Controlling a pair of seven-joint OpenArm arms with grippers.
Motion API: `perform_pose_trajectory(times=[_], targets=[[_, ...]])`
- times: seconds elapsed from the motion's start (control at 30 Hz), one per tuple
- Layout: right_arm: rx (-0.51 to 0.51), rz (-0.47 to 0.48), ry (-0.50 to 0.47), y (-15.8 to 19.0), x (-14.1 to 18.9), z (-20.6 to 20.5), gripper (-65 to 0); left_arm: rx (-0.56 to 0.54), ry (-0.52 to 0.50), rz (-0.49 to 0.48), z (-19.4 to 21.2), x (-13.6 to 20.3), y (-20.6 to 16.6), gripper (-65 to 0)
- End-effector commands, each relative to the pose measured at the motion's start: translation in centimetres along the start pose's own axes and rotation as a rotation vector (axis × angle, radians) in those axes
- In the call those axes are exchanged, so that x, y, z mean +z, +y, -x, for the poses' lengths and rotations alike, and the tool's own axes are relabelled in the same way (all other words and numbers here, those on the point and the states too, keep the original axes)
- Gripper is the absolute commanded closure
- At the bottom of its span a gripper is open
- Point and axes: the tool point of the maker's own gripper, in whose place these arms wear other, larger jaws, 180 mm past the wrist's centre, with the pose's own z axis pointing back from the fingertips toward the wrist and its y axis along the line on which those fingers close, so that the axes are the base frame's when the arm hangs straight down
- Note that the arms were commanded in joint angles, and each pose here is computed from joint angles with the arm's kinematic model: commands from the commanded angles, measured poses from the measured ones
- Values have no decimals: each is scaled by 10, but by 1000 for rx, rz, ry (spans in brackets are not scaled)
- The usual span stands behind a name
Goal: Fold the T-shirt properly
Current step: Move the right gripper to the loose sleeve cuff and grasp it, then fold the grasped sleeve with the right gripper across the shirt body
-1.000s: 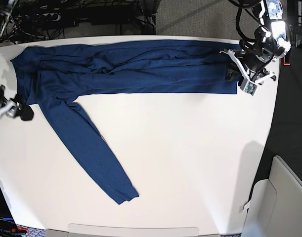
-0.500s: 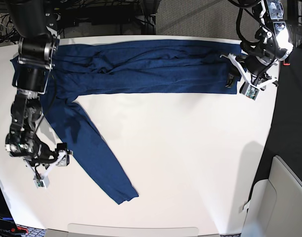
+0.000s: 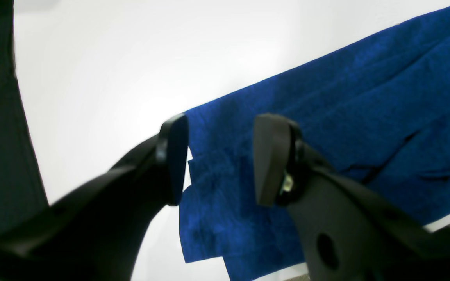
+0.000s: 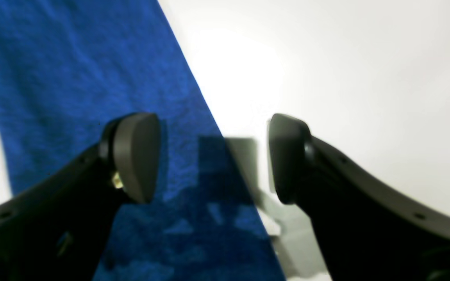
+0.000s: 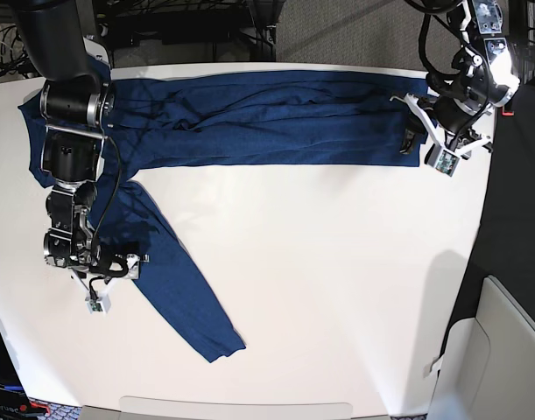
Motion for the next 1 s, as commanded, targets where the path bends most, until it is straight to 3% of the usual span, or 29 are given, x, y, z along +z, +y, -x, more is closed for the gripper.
perform_pose_trajectory(times=[0.0,0.2,0.27,0.37,0.53,0.67,0.83,0.97], targets=[[-5,4,-54,-5,6,-24,-431,-16,-35,-10,-10,4,4,-269],[34,-34,75,12,-9,13,-404,-18,-40,-8,-12,4,4,-269],[58,-122,130,35,-9,27,-334,-18,-40,-8,-12,4,4,-269],[145,-267,131,67,0,30,-191,-18,-40,-8,-12,4,4,-269],[232,-300,157,95,13,27,0,-18,-41,-9,-12,4,4,-269],[332,-337,106,120,34,17,-7,-18,-43,-9,-12,4,4,-269],[351,-419,-4,148,76,1,-7,-17,-40,-8,-11,4,4,-269],[321,-552,-70,172,100,8,-7,-15,-37,-7,-10,4,3,-269]])
